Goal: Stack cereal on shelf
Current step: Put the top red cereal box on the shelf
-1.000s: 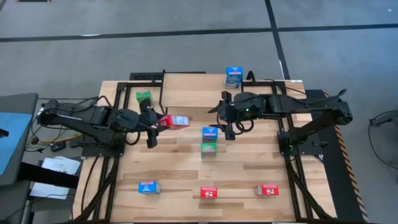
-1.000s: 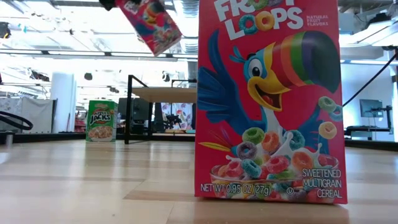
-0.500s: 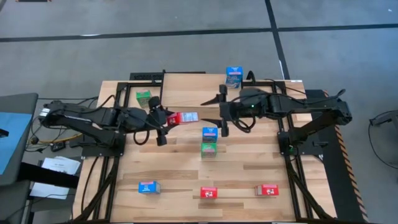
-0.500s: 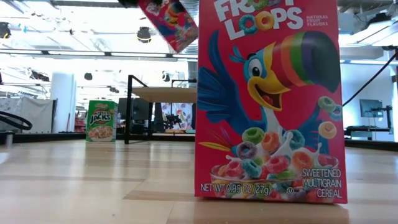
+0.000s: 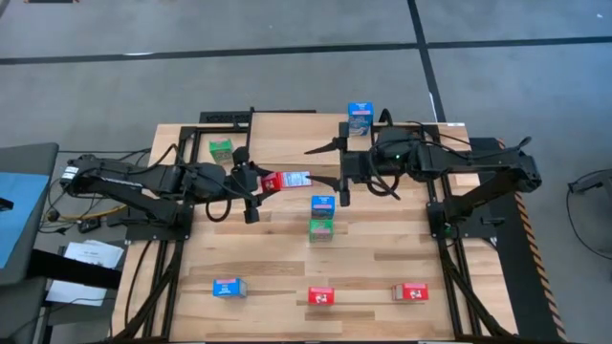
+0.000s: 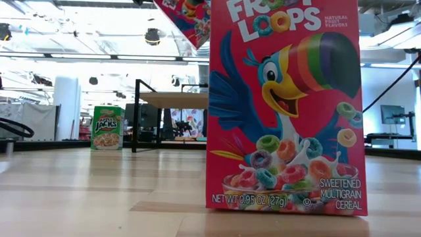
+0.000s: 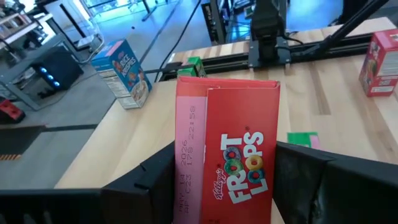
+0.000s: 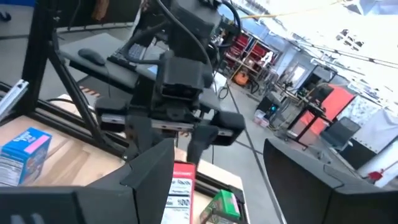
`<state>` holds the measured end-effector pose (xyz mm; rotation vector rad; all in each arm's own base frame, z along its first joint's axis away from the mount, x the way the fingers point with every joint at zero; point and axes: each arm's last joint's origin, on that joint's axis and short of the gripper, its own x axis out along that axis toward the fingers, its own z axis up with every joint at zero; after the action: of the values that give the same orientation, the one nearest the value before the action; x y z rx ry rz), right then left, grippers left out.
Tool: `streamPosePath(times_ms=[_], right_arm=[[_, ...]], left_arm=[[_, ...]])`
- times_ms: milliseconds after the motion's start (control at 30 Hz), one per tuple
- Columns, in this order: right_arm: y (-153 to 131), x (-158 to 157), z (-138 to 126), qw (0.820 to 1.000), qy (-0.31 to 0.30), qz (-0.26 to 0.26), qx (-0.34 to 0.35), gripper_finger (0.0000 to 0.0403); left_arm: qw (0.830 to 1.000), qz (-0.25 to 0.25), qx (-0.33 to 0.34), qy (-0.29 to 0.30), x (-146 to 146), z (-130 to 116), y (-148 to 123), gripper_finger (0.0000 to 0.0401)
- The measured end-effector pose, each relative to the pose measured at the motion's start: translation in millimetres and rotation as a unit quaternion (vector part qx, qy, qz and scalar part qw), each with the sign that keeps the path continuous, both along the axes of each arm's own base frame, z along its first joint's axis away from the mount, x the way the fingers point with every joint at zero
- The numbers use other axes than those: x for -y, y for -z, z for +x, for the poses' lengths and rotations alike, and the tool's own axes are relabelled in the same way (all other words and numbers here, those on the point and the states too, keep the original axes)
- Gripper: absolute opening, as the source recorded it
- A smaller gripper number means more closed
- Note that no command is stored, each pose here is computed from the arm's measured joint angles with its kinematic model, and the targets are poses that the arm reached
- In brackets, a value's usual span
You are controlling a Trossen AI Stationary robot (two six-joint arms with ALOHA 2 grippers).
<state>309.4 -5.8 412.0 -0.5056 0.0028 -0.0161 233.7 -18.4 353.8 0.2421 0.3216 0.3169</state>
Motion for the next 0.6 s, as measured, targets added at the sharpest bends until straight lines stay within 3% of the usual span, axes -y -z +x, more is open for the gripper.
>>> streamPosePath(times_ms=[367,600], right_arm=[[20.3,5.6,1.9,0.997,-0.012,0.062,-0.052,0.0272],[42.6,1.2,21.8,0.993,-0.016,0.075,-0.094,0.0272]], left_arm=[[1.0,-0.001,0.011,0.002,0.2,0.7,-2.2,0.019],[1.0,-0.006,0.02,0.016,1.5,4.4,-2.4,0.019]])
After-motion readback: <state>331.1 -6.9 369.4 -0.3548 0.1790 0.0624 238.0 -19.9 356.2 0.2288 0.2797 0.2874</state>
